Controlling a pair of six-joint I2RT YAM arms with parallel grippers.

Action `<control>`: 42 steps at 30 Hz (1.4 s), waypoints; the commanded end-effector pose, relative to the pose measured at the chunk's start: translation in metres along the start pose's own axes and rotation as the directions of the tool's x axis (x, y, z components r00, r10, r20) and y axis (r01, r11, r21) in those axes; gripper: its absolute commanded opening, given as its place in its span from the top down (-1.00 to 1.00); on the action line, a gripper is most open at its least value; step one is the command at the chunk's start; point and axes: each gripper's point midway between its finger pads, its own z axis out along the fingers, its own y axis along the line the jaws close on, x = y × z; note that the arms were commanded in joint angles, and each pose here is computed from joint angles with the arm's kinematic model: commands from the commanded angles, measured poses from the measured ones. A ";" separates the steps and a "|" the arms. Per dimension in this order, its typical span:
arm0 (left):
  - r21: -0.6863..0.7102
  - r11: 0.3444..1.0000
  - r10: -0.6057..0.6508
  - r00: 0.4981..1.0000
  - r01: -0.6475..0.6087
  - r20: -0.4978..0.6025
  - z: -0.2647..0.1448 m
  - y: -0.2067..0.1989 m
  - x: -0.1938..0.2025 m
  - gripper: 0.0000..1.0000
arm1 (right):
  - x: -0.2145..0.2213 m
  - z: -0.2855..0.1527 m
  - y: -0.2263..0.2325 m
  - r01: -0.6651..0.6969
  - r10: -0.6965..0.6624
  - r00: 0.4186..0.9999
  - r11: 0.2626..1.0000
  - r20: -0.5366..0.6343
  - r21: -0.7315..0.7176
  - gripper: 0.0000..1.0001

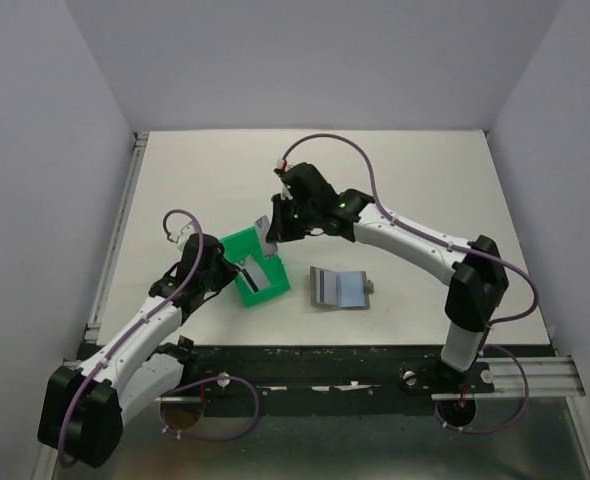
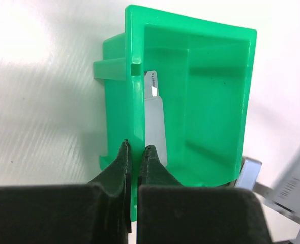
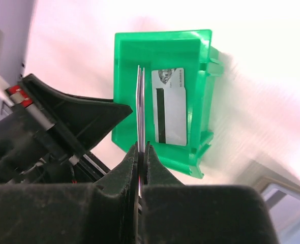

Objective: Put the credit cards into the card holder
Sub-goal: Pick up the credit card from the storage box, then place the credit card at the center of the board, then place the storage box at the center of the board.

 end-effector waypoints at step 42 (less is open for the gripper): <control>-0.035 0.999 0.015 1.000 -0.014 0.007 0.066 -0.042 -0.133 1.00 | 0.027 -0.043 -0.169 -0.075 0.071 0.997 0.906 0.026 0.417 0.14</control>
